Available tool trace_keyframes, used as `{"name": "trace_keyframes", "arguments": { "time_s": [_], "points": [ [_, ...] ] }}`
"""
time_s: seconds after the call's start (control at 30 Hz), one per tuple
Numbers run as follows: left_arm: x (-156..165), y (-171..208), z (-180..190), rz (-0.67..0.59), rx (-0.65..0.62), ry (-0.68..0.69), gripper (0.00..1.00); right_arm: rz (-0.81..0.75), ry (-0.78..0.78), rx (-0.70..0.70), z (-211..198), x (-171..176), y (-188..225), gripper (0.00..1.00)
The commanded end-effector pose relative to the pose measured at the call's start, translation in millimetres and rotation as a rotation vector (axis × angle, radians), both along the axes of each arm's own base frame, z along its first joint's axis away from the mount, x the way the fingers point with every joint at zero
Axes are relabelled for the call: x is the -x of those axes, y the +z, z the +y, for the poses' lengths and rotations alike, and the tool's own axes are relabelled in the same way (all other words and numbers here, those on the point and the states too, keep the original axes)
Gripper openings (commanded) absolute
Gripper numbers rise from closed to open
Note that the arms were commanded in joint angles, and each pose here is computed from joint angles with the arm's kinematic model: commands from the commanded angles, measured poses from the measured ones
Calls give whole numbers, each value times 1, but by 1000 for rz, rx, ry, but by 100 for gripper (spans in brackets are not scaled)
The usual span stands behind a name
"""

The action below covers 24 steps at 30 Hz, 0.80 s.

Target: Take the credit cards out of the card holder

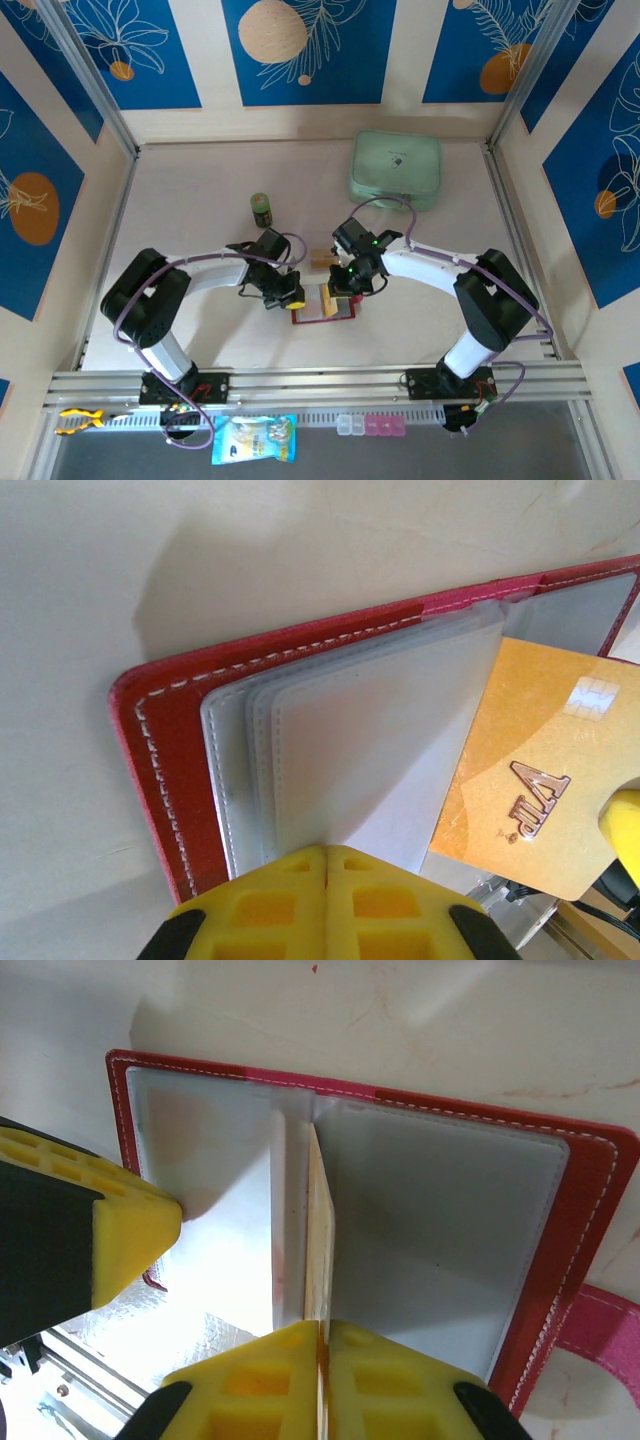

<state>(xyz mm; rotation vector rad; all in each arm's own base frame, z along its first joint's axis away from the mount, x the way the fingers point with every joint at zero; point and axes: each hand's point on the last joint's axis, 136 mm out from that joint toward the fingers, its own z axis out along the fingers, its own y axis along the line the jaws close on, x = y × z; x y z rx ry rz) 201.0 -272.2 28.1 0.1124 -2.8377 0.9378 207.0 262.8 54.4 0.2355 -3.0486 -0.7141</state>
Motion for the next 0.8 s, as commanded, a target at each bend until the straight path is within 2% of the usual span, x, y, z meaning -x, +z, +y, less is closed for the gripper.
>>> {"name": "trace_keyframes", "arguments": {
  "time_s": [0.0,0.43,0.77],
  "points": [
    [10,-10,5,22,-30,-23,2,40,-13,-10,7,6,-4,12],
    [10,-10,4,20,-22,-24,2,59,-64,17,4,13,-3,14],
    [9,-10,4,13,-20,-25,2,48,-66,25,4,12,-1,10]
  ]
}}
